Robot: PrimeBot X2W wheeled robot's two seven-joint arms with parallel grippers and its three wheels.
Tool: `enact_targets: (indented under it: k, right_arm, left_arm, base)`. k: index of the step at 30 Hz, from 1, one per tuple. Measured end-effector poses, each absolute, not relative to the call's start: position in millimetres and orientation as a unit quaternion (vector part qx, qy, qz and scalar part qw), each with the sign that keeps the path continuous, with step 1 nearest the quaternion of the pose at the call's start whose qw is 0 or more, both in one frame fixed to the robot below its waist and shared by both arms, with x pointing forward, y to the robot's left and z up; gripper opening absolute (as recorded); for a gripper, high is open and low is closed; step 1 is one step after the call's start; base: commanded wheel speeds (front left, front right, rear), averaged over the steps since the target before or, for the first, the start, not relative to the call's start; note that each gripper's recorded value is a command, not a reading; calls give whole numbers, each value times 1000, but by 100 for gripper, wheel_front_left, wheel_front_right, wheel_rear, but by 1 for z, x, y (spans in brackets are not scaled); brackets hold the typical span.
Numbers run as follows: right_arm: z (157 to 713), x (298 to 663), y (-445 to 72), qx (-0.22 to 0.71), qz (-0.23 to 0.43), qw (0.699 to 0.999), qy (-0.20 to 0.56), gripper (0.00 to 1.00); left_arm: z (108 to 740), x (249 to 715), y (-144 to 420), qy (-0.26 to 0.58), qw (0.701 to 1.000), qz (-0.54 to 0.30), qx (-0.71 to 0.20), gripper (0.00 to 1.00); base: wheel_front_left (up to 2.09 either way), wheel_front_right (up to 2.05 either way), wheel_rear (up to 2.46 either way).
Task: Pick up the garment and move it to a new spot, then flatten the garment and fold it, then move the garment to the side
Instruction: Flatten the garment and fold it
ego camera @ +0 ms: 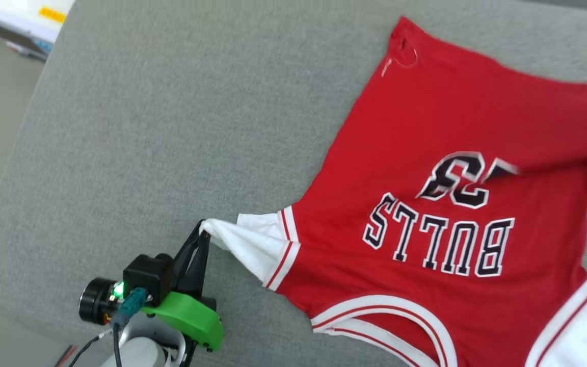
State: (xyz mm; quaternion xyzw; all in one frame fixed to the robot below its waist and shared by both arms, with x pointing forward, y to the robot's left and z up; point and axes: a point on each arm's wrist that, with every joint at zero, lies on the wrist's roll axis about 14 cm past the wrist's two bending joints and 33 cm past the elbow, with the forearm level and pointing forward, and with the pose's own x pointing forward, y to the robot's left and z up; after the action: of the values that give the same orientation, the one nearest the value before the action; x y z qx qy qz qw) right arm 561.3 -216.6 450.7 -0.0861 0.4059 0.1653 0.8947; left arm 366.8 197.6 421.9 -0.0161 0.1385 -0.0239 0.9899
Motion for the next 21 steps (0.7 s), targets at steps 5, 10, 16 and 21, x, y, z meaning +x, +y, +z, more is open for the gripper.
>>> enact_targets:
  k: [5, 10, 16, 21]
  right_arm:
    - [456, 501, -253, -80, 151, 897, 407, 0]
    - [445, 433, -291, -54, 119, 894, 428, 0]
    - [410, 342, -308, 8, 82, 876, 475, 0]
    - [368, 265, -300, 72, 55, 838, 539, 0]
  left_arm:
    - [434, 359, 192, 124, 992, -32, -22, 0]
    - [443, 360, 181, 110, 992, -51, -24, 0]
    - [450, 367, 164, 96, 992, -79, -26, 0]
    - [453, 367, 158, 93, 991, -89, -25, 0]
  base:
    - [0, 0, 0]
    - [0, 0, 0]
    - [0, 0, 0]
    - [0, 0, 0]
